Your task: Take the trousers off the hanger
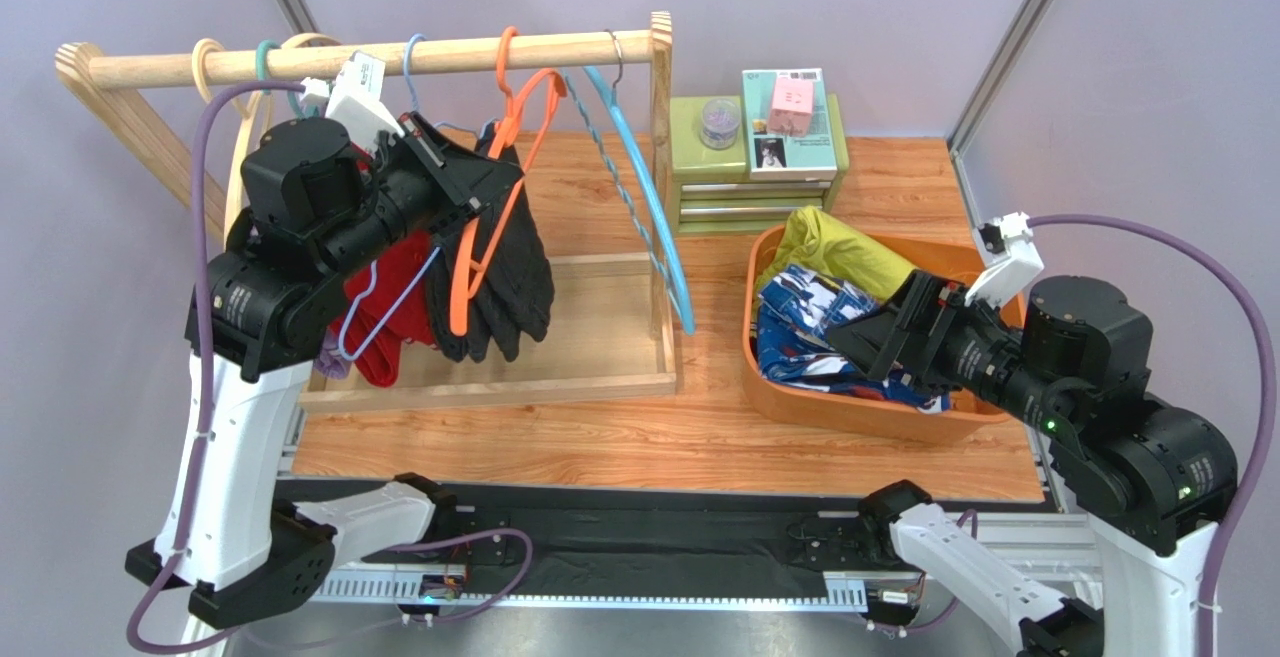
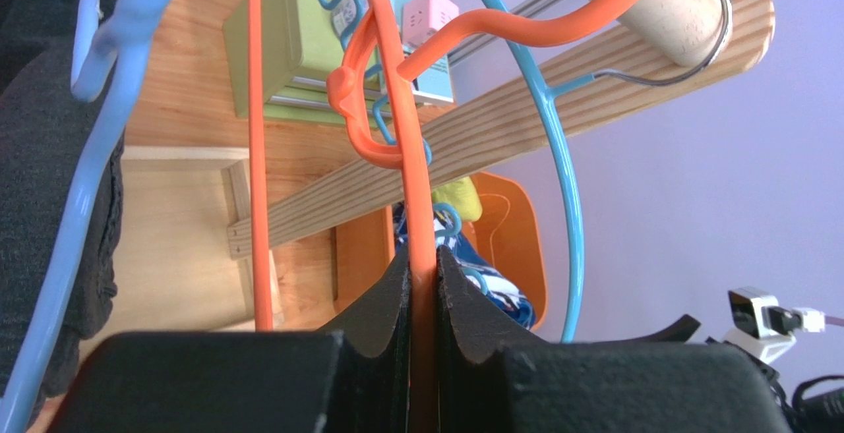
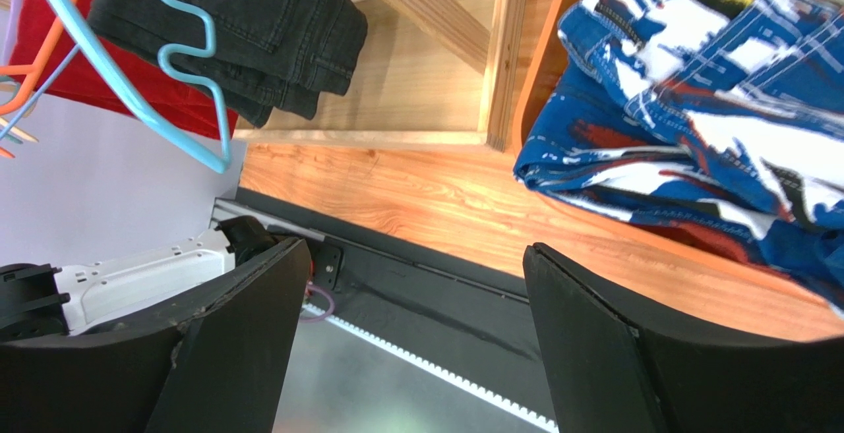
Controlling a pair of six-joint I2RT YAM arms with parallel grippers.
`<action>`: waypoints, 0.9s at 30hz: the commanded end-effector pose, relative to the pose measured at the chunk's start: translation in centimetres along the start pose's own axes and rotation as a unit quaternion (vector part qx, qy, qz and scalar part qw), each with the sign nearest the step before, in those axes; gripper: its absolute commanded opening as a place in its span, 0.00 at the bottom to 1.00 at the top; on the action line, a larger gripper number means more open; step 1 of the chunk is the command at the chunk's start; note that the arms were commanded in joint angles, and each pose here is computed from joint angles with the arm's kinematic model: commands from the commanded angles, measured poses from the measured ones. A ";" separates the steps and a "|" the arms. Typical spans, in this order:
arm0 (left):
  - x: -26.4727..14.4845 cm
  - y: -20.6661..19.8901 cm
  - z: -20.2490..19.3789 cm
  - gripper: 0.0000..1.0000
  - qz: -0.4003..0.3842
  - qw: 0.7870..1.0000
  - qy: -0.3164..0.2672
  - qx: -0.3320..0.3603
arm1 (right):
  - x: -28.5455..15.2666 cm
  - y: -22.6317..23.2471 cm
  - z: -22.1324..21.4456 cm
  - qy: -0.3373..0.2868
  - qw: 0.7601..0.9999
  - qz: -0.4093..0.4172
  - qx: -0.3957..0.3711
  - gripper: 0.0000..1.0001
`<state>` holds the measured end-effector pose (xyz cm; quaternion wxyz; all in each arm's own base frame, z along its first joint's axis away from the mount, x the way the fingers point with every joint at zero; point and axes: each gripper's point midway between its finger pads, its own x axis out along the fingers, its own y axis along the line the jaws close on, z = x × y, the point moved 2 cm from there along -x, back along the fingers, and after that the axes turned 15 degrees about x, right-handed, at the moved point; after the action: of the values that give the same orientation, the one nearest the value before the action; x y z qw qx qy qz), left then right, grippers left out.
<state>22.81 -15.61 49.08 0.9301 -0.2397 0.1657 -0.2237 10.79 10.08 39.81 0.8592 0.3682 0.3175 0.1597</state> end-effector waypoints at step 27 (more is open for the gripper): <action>-15.8 -4.6 -3.0 0.71 -0.199 0.977 -0.058 0.049 | 8.1 -1.0 -4.4 0.061 0.983 0.107 0.136 0.90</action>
<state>10.61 -12.46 52.37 0.9072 -0.2473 0.0685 -0.3333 13.48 14.60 31.89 0.7758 0.4718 0.3775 0.1817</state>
